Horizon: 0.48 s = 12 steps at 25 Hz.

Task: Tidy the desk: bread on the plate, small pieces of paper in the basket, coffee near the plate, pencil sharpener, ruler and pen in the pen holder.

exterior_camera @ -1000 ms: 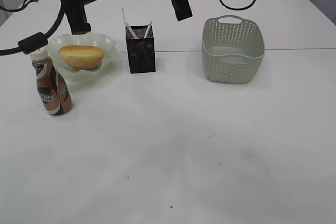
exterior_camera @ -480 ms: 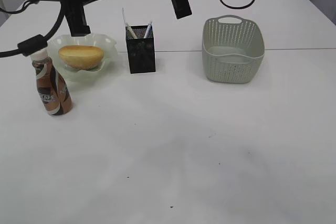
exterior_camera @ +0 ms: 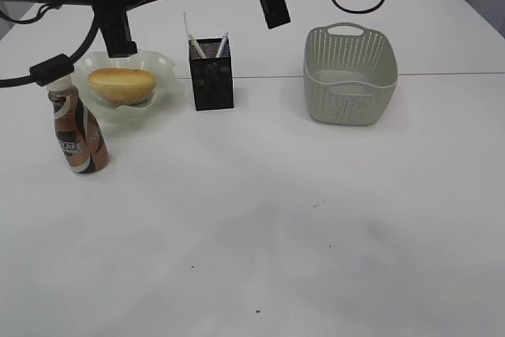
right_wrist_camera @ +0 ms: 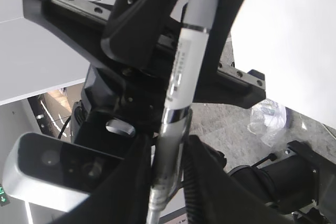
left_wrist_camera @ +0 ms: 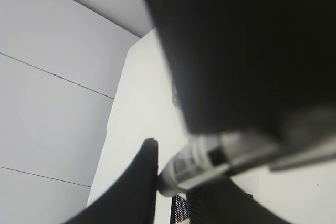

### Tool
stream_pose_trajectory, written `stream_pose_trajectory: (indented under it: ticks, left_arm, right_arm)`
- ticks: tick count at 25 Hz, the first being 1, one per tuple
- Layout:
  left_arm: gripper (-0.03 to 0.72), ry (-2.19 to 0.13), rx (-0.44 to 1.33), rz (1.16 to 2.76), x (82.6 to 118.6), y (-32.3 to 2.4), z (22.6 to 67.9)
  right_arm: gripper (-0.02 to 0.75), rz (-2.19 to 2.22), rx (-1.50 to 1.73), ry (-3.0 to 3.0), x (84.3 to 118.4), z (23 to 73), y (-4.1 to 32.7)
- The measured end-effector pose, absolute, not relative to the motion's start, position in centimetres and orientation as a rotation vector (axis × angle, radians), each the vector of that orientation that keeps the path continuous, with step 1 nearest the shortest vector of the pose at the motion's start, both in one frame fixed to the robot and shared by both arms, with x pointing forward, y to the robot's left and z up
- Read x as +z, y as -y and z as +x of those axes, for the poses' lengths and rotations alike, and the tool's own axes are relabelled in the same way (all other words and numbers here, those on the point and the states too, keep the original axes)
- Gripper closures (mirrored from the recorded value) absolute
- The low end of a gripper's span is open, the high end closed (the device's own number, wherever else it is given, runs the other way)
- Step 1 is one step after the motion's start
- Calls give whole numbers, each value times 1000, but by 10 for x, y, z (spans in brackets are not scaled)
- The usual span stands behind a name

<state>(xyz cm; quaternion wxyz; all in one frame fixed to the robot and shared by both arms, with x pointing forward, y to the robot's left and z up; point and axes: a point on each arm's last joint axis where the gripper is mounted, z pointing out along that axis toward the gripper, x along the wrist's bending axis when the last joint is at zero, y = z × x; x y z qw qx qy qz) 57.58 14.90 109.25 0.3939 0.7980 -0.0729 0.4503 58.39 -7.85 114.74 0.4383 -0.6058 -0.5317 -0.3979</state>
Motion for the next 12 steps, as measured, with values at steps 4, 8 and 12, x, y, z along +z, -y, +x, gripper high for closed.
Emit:
stream_pose_trajectory:
  ticks: [4,8,12]
  left_arm:
    - [581,183,1144,2025,1092,-149,576]
    - [582,180,1147,2028,1092,-149,576]
    - [585,173,1148,2034,1091,-150,576]
  right_arm:
    - [614,-1509,-990,1324,1147,584,79]
    - [613,-1511,-991,1326,1147,584,79]
    - [605,-1514,-1005,1328,1148,586,80]
